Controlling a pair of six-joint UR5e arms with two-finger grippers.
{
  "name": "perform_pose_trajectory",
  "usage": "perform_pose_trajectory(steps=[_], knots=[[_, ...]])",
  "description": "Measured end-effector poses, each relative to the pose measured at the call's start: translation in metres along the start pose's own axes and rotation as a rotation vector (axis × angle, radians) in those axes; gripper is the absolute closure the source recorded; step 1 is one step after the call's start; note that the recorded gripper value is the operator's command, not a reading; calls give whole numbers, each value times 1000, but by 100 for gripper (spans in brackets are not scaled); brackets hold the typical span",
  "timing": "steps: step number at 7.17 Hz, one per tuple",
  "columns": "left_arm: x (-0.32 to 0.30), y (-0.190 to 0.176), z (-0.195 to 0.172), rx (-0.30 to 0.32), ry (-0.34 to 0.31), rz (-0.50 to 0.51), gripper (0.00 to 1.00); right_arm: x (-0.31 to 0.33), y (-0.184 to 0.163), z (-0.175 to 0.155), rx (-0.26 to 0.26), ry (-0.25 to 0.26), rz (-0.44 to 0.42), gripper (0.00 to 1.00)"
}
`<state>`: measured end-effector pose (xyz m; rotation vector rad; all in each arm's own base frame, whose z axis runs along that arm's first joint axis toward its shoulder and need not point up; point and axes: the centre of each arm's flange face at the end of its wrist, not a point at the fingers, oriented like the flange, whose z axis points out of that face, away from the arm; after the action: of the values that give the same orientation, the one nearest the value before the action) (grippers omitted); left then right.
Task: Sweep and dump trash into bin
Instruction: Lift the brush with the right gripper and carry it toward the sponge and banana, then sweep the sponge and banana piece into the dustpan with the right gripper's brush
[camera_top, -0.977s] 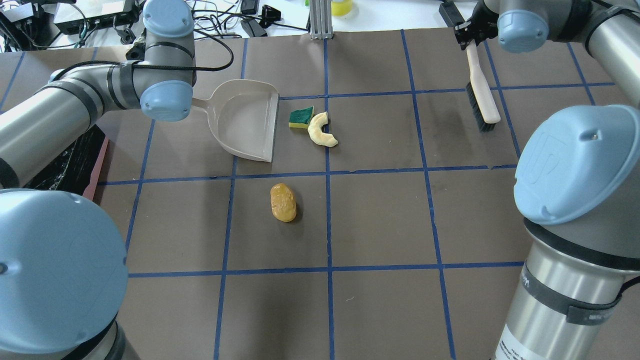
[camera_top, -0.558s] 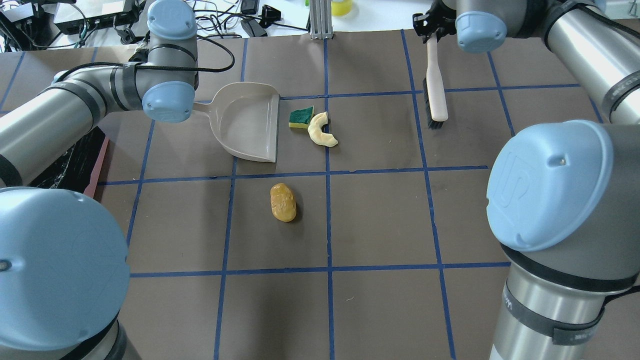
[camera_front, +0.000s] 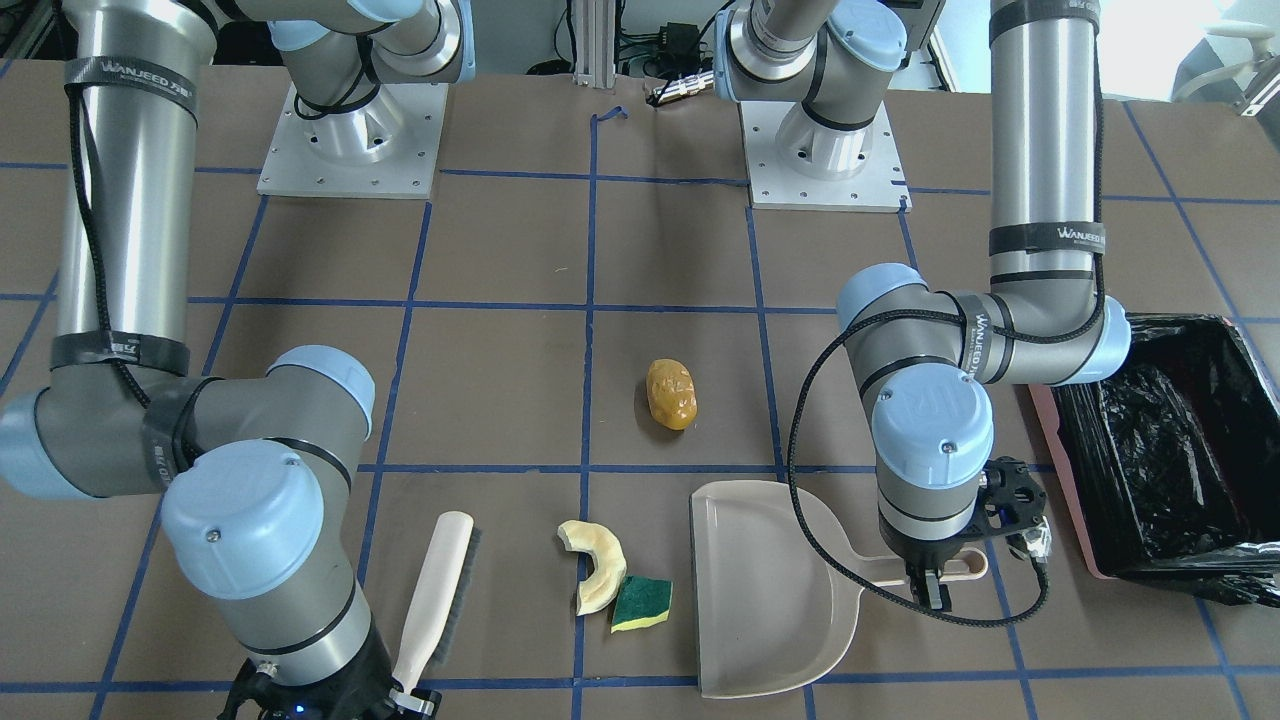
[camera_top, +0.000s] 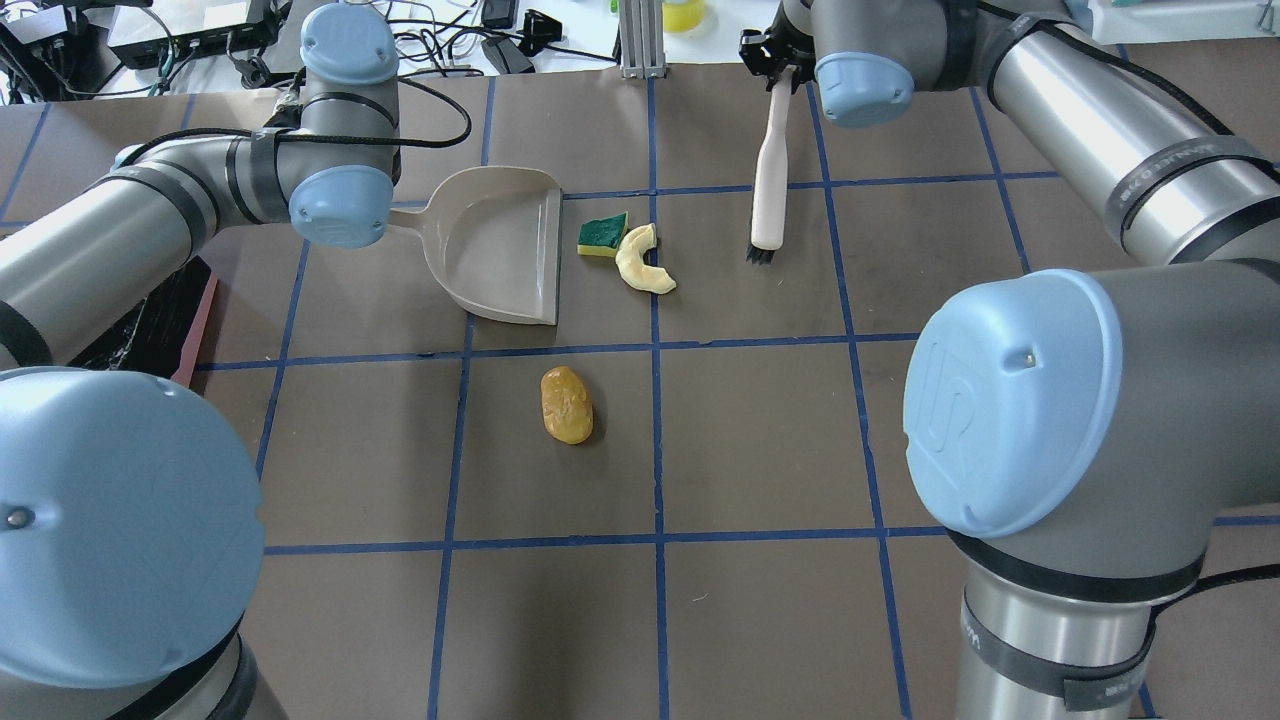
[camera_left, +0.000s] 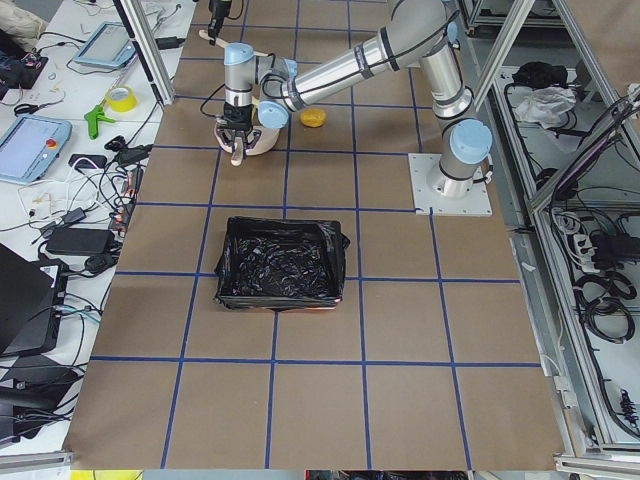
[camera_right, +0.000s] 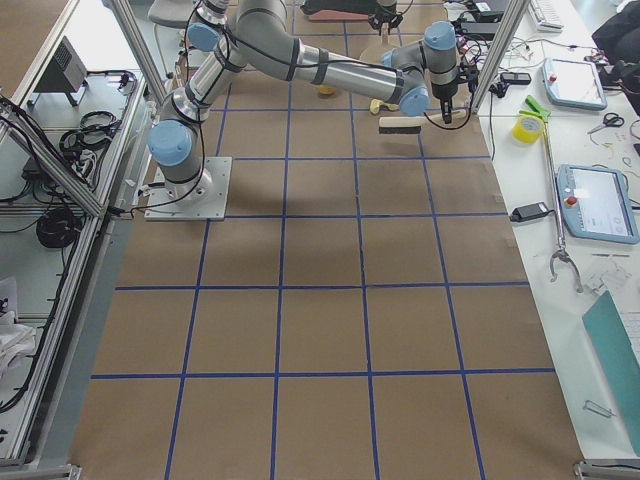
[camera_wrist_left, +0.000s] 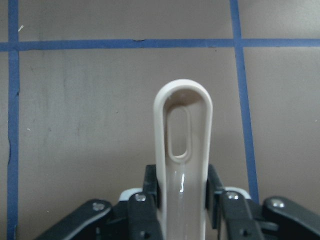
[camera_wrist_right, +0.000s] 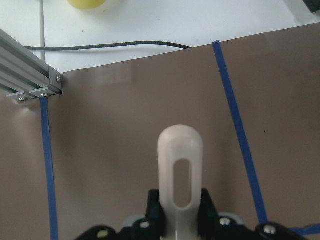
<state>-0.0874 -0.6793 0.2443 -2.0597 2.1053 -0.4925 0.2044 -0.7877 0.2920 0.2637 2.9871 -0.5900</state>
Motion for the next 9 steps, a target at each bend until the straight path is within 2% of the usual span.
perform_pose_trajectory(steps=[2, 5, 7, 9], knots=[[0, 1, 4, 0, -5, 0, 100, -19, 5, 11, -7, -10, 25, 100], [0, 2, 6, -1, -9, 2, 100, -47, 30, 38, -97, -5, 1, 100], [0, 2, 7, -2, -9, 1, 100, -68, 45, 47, -137, 0, -15, 100], [0, 2, 7, -3, -8, 1, 100, -88, 48, 51, -117, 2, 16, 100]])
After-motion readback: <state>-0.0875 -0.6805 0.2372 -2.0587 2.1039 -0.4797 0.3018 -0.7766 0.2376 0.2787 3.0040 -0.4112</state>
